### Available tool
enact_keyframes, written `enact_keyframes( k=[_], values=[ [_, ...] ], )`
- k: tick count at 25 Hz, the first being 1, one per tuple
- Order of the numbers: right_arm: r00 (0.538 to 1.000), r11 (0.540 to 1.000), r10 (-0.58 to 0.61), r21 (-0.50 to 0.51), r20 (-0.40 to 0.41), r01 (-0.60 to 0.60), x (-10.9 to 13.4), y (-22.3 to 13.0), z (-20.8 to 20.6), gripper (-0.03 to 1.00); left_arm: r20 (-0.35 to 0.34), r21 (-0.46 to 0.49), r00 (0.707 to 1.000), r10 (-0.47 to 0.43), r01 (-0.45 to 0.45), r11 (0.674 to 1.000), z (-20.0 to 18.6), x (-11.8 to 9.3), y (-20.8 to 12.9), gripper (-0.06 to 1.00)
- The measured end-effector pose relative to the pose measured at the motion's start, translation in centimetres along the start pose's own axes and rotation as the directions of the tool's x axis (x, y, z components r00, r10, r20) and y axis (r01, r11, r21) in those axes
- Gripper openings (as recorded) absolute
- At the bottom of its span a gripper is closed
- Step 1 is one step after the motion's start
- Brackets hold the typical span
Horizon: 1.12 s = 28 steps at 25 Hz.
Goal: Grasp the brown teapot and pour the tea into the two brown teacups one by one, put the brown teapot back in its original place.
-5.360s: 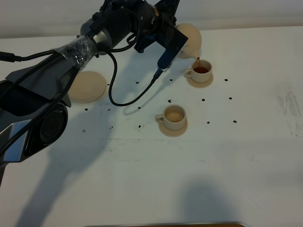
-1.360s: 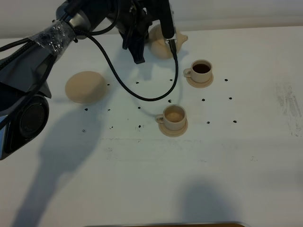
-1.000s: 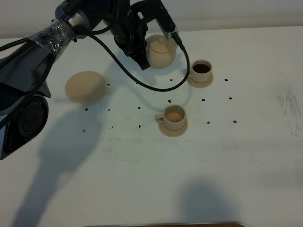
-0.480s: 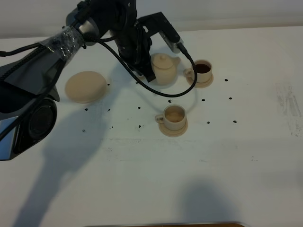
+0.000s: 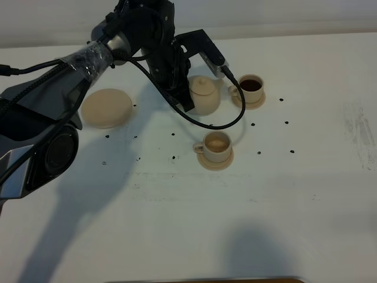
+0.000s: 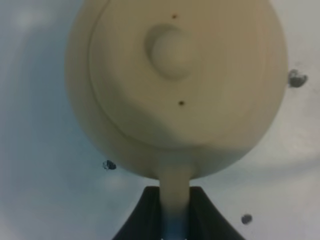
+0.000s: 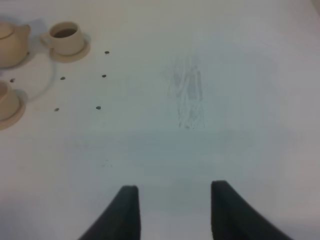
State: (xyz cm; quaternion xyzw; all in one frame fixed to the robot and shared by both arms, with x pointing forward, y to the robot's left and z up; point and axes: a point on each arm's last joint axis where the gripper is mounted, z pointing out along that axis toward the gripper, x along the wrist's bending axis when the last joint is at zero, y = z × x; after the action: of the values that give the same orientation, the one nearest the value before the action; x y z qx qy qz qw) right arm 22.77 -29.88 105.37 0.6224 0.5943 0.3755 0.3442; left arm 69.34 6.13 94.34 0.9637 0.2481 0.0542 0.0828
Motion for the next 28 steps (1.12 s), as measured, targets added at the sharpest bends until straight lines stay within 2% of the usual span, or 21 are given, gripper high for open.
enact_keyframes(
  k=[4,8,19,28],
  values=[
    [1.000,1.000,0.000,0.000,0.000,0.000,0.0,0.0,0.0,0.35,0.001,-0.007,0.997,0.078,-0.078,0.997,-2.8,-0.7,0.2,0.08],
    [1.000,1.000,0.000,0.000,0.000,0.000,0.0,0.0,0.0,0.35,-0.029,-0.041,0.990,0.141,-0.142,0.989,-5.4,-1.0,0.4,0.08],
    [1.000,1.000,0.000,0.000,0.000,0.000,0.0,0.0,0.0,0.35,-0.037,-0.049,0.982,0.184,-0.185,0.981,-6.0,-2.4,1.2,0.08],
    [1.000,1.000,0.000,0.000,0.000,0.000,0.0,0.0,0.0,0.35,-0.095,-0.086,0.978,0.185,-0.193,0.977,-10.0,-2.6,0.8,0.08]
  ],
)
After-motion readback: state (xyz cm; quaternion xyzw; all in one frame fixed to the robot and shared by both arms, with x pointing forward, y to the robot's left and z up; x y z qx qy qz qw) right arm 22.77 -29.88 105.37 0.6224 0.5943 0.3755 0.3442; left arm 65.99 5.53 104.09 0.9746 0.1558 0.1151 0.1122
